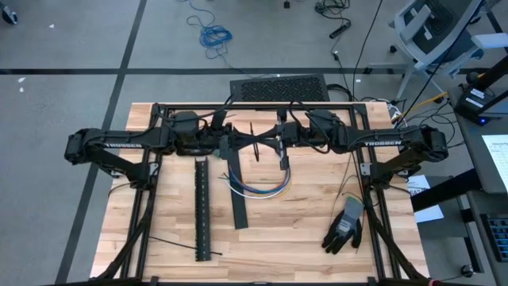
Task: Ziptie cables
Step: Wrap the cable wires with a black zip tie
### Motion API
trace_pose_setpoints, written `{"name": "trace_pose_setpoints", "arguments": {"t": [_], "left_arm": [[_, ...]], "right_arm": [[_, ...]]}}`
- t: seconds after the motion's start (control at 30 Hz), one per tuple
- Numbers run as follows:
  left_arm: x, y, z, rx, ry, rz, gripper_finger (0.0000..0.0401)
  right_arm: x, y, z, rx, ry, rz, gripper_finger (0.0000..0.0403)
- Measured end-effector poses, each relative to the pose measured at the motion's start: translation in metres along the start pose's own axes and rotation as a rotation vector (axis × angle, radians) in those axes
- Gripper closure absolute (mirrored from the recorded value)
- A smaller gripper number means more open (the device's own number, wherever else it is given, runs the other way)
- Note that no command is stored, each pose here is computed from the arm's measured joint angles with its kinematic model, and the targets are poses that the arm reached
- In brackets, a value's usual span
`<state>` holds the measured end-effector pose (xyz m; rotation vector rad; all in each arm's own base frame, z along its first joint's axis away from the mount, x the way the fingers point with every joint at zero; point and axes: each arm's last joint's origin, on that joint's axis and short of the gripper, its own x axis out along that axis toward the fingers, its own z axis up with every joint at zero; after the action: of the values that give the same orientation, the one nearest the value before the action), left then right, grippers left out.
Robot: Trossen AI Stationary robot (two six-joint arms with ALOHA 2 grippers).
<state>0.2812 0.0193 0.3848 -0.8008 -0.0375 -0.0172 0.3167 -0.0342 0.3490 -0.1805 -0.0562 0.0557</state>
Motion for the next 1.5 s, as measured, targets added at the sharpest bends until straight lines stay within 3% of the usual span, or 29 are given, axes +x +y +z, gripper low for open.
{"name": "trace_pose_setpoints", "arguments": {"t": [0.3,0.53,0.93,1.5], "left_arm": [[-0.0001,-0.0002,0.0002,-0.001,-0.002,-0.002,0.0282],[-0.0001,-0.0002,0.0002,-0.001,-0.001,-0.002,0.0245],[-0.0002,-0.0023,-0.0016,-0.002,0.067,-0.068,0.0236],[-0.0002,-0.0016,-0.0007,0.016,0.052,-0.056,0.0236]], "right_arm": [[0.0000,-0.0002,0.0001,0.003,-0.001,-0.002,0.0403],[0.0000,-0.0003,-0.0002,0.003,0.000,-0.003,0.0403],[0.0000,0.0000,0.0003,0.002,-0.005,0.003,0.0403],[0.0000,-0.0005,0.0016,0.000,-0.018,-0.006,0.0403]]}}
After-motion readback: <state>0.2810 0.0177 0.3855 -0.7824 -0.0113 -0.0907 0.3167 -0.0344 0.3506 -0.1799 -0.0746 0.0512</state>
